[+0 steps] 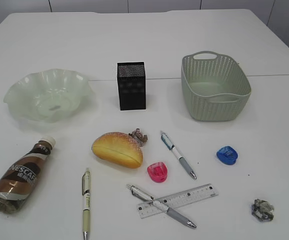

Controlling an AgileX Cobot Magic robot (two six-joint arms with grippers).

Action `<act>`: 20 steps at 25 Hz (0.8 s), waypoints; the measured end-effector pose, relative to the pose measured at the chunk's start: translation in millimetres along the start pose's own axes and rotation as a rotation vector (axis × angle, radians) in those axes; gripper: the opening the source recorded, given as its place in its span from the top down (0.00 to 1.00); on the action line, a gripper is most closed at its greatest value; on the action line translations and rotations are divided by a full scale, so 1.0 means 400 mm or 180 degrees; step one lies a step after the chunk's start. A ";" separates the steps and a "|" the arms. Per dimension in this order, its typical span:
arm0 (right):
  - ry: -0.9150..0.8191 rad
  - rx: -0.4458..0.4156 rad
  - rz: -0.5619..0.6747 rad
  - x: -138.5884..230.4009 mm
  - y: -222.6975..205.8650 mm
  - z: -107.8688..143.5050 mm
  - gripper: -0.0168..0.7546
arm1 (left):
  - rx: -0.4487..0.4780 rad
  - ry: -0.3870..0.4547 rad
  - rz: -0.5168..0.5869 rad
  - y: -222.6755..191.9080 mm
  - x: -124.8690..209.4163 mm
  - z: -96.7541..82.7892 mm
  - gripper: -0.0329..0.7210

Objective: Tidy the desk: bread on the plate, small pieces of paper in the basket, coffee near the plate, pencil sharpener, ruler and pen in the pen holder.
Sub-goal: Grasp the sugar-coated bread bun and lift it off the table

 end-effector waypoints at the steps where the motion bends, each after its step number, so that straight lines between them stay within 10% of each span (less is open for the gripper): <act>1: -0.0040 -0.0034 -0.0012 -0.001 0.000 0.003 0.39 | 0.0000 0.0000 0.0000 0.000 0.000 0.000 0.55; 20: -0.0808 -0.0323 0.1344 -0.109 -0.119 -0.039 0.39 | -0.0223 0.0059 0.1053 -0.126 -0.244 -0.052 0.43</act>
Point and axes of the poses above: a point on each arm's last joint axis where the gripper is mounted, y pointing back along that axis away from the gripper, z along the wrist's bending axis when the last joint is at zero, x = y × z, the point moved 2 cm from there along -y, pointing out along that axis toward the gripper, and after that the axes turned 10 degrees about y, right-handed, at the moved point
